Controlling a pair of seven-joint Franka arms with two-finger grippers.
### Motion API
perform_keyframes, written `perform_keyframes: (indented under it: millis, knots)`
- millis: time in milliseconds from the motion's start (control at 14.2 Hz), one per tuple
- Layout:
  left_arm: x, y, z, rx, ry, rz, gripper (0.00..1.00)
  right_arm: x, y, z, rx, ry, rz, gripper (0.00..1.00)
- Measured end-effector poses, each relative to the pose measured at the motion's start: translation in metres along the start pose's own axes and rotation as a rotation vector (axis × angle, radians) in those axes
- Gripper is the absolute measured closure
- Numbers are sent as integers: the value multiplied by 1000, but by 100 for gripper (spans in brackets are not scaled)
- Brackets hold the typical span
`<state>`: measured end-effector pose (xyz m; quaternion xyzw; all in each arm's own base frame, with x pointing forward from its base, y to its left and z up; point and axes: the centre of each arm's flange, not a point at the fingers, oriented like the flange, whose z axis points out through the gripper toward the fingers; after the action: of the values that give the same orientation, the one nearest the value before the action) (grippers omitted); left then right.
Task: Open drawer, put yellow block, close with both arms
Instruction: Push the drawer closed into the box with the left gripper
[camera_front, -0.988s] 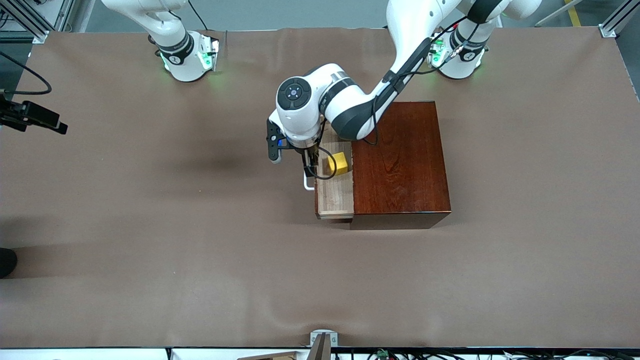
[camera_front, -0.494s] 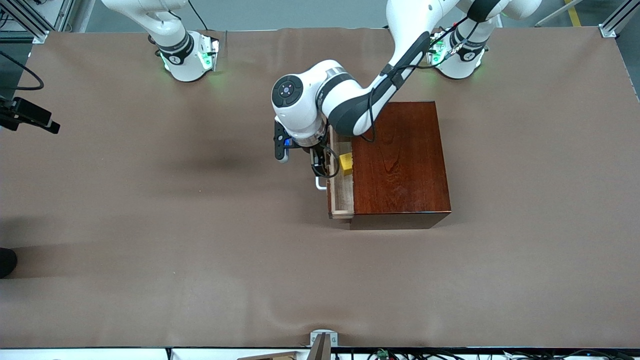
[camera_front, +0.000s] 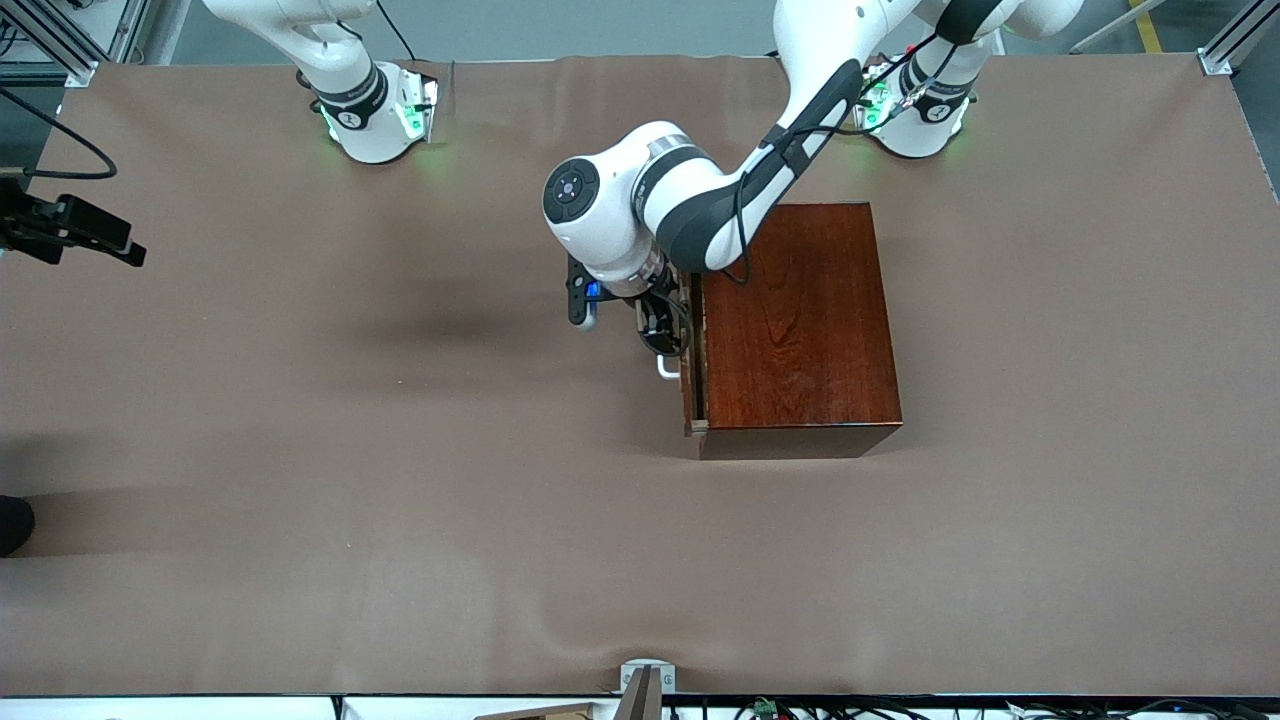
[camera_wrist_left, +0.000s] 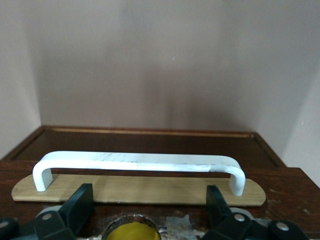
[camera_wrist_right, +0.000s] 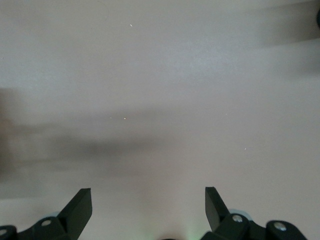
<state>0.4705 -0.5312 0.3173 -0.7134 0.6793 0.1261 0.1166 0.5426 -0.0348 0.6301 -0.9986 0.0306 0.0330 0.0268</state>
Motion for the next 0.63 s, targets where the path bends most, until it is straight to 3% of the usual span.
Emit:
perform_keyframes:
  millis: [212,423,635]
  knots:
    - [-10,-5,6,-25,-42,-13,0,0,-10,-1,-39,3,-23,0]
    - [-10,-4,6,-26,-42,-11,0,0,-12,-1,-41,3,-26,0]
    - [-2,-4,-5,10,22,-108,0,0,-8,-1,-37,4,-17,0]
